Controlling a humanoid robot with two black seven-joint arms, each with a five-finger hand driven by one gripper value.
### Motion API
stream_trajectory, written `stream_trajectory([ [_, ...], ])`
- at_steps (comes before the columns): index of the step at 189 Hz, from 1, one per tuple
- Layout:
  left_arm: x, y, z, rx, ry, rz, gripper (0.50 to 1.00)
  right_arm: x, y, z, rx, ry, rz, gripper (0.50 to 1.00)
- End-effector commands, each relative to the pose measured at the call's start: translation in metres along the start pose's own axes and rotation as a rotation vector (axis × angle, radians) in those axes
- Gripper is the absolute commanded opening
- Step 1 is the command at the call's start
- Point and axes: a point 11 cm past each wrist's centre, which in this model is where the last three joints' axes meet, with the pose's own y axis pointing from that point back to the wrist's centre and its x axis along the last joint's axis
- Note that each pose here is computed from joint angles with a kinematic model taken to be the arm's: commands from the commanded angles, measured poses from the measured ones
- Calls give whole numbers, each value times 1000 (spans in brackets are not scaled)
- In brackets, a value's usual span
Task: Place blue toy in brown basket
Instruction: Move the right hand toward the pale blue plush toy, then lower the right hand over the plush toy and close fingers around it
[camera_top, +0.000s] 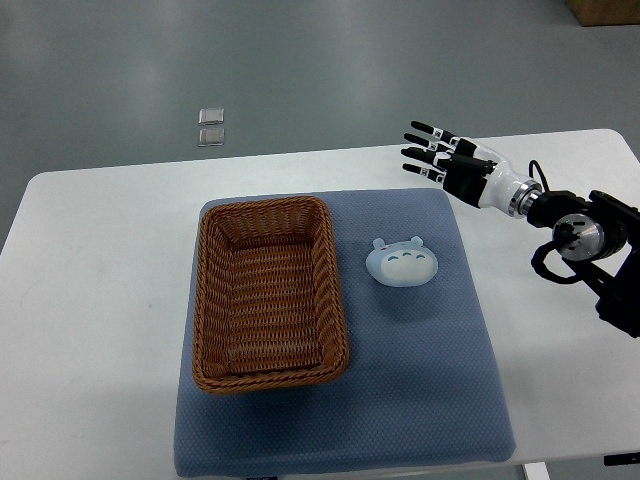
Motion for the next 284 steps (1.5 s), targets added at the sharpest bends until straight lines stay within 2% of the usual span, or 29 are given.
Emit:
stream_trajectory([
  [1, 1, 0, -1, 0, 3, 1, 1000, 0, 0, 2, -9, 9, -3, 919],
  [51, -1, 0, 0, -5, 2, -3, 1000, -2, 2, 2, -56, 131, -26, 917],
  [102, 0, 0, 7, -16, -3, 3, 1000, -13, 6, -20, -94, 468, -122, 915],
  [145, 0, 0, 6, -14, -3, 1, 1000, -25, 13, -30, -164, 882, -209, 915],
  [207, 0, 0, 7, -16, -3, 3, 1000, -56, 23, -12, -305, 1323, -428, 915],
  [247, 1, 0, 6, -14, -4, 4, 1000, -61, 19, -12, -323, 1388, -452, 915],
  [284, 1, 0, 7, -16, -4, 4, 1000, -54, 20, 14, -384, 1447, -464, 915],
])
